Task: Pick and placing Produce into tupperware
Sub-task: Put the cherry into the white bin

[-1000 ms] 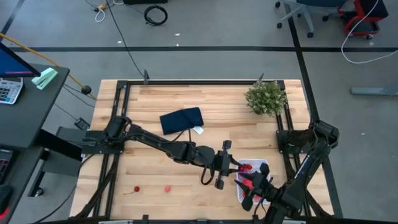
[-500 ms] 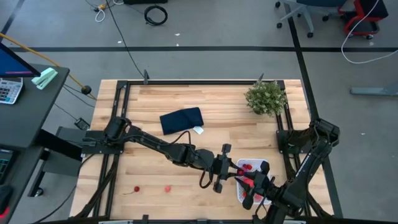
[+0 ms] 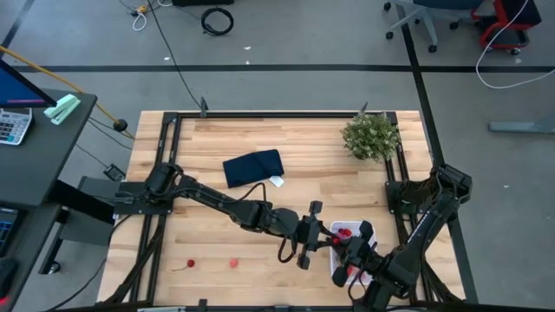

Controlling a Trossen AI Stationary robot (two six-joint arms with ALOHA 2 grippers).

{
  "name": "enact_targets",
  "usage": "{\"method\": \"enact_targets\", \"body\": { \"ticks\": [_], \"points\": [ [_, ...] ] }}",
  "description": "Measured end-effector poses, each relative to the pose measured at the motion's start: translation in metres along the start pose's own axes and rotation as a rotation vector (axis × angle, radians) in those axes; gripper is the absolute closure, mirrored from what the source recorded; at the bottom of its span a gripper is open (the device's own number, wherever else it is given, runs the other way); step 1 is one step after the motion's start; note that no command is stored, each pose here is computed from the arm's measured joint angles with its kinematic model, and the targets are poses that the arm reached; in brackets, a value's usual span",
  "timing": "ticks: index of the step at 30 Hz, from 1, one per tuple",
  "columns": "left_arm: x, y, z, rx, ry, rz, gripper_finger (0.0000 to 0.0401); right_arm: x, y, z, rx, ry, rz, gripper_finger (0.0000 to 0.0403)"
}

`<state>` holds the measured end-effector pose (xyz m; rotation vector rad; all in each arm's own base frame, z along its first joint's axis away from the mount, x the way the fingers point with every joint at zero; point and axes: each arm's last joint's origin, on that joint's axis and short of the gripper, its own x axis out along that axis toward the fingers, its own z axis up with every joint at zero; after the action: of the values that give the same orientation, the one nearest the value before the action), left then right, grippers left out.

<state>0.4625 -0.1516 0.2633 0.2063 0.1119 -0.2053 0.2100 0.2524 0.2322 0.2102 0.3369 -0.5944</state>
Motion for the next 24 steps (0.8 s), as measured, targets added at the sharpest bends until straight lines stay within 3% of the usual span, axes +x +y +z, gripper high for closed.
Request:
{"method": "enact_targets", "body": {
  "ticks": [11,16,24],
  "points": [
    [0.0,-0.0001,-0.0005,0.001,0.004,-0.002,0.0309,-0.004,0.0002,-0.0021,0.003,0.023,0.011,0.0399],
    [0.0,0.0,-0.0008,0.001,0.007,-0.002,0.0319,-0.004,0.0002,-0.0022,-0.004,0.026,0.011,0.0399],
    [-0.0006,0.0007,0.0011,0.002,-0.001,0.003,0.0324,-0.0044,0.0002,-0.005,-0.005,0.12,0.01,0.0363]
  ]
}}
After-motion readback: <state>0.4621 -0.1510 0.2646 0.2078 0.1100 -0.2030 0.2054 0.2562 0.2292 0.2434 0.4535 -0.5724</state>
